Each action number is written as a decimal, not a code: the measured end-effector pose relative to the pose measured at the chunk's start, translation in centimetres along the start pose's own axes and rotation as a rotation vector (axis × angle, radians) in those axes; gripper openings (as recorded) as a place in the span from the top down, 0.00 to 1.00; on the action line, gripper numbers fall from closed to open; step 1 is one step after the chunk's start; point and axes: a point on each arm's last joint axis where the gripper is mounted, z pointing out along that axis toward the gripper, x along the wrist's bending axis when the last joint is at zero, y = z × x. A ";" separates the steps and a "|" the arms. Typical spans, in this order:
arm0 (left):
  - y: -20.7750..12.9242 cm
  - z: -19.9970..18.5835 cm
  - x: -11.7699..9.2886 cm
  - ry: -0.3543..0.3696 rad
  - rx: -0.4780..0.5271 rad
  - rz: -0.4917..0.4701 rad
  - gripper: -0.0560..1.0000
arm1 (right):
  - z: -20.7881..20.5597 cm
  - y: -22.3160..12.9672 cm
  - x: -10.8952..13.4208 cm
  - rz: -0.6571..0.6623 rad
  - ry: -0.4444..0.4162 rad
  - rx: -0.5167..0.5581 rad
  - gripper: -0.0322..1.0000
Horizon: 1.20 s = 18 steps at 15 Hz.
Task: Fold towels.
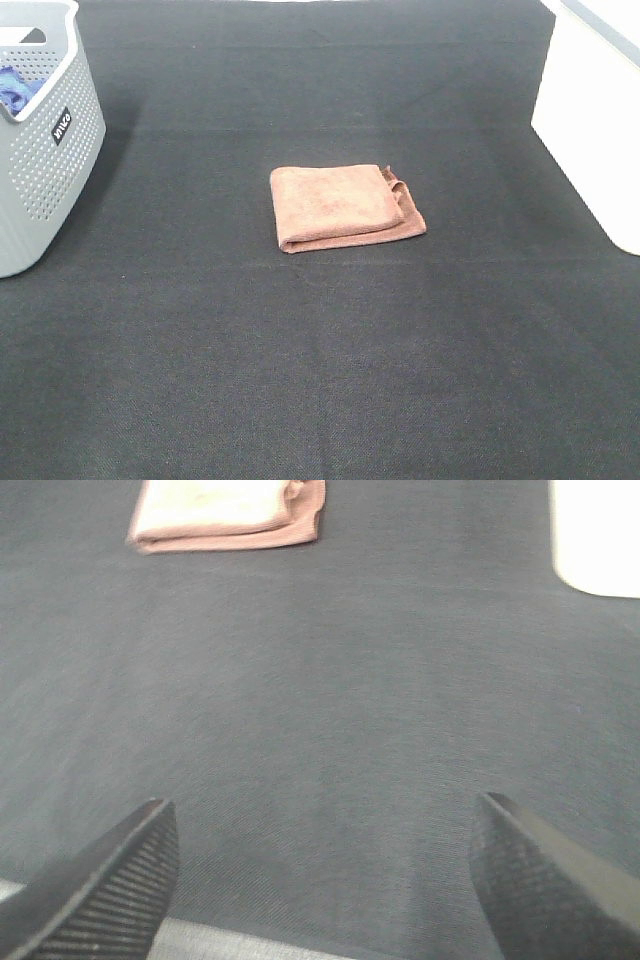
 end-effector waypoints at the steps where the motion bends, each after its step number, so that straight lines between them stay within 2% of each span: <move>1: -0.3 -0.5 -0.1 0.006 -0.034 0.007 0.32 | -0.2 -0.1 0.0 0.014 -0.023 -0.020 0.23; 6: -0.5 -0.8 -0.3 0.009 -0.056 0.012 0.32 | -2.0 -1.4 0.3 0.006 -0.025 -0.163 0.23; 18: -0.5 -0.8 -0.3 0.009 -0.056 0.012 0.32 | -2.0 -1.5 0.3 0.007 -0.025 -0.163 0.23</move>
